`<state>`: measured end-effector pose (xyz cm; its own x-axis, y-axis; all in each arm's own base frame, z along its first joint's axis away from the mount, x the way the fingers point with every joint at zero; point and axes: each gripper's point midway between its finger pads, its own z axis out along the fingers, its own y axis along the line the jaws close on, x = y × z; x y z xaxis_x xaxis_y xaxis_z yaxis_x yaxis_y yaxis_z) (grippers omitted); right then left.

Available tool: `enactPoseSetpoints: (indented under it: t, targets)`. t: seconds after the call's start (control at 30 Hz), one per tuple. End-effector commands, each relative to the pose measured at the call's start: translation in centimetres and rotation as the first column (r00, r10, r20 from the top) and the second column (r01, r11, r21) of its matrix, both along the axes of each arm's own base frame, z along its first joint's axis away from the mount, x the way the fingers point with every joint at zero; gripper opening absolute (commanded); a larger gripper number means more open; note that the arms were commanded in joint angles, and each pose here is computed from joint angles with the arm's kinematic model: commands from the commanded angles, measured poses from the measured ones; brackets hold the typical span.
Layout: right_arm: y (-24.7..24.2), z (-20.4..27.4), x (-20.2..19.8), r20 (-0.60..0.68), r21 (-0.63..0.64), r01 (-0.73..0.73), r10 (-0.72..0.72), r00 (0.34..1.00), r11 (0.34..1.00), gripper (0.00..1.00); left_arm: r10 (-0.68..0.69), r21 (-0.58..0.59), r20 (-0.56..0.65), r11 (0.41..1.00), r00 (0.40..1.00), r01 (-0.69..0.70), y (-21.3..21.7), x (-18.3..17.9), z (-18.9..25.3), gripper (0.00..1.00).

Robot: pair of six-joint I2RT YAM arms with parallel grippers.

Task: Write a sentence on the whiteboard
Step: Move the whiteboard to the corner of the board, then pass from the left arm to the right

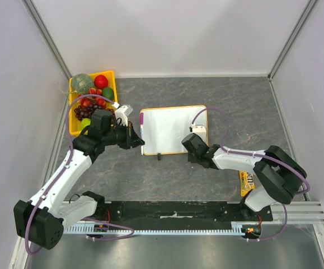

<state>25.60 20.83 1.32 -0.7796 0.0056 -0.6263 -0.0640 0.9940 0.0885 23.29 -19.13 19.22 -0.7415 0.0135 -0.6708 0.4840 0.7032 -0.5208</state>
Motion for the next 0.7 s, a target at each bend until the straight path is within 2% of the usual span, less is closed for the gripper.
enactPoseSetpoints:
  t: [0.0,0.07,0.47,0.57,0.67]
  targets:
    - [-5.5,-4.7,-7.8,-0.303,-0.218,-0.052,-0.017,0.953,0.974,0.07,-0.016,-0.028,0.039,0.999,0.999,0.017,-0.3,0.4,0.9,0.02]
    - [-5.4,-4.9,-7.9,-0.307,-0.222,-0.059,-0.012,0.952,0.973,0.09,-0.016,-0.029,0.042,0.999,0.999,0.017,-0.3,0.4,1.0,0.02]
    - [-5.2,-2.9,-7.8,-0.289,-0.210,-0.112,0.048,0.956,0.971,0.67,-0.017,-0.036,0.050,0.999,0.999,0.019,-0.3,0.3,1.2,0.02]
    - [-5.3,-1.9,-8.3,-0.308,-0.209,-0.147,0.077,0.948,0.967,0.74,-0.022,-0.038,0.050,0.999,0.999,0.024,-0.4,0.2,1.3,0.02]
    - [-4.7,-0.7,-9.0,-0.323,-0.156,-0.207,0.148,0.935,0.966,0.84,-0.022,-0.041,0.050,0.999,0.998,0.024,-0.4,0.2,1.3,0.02]
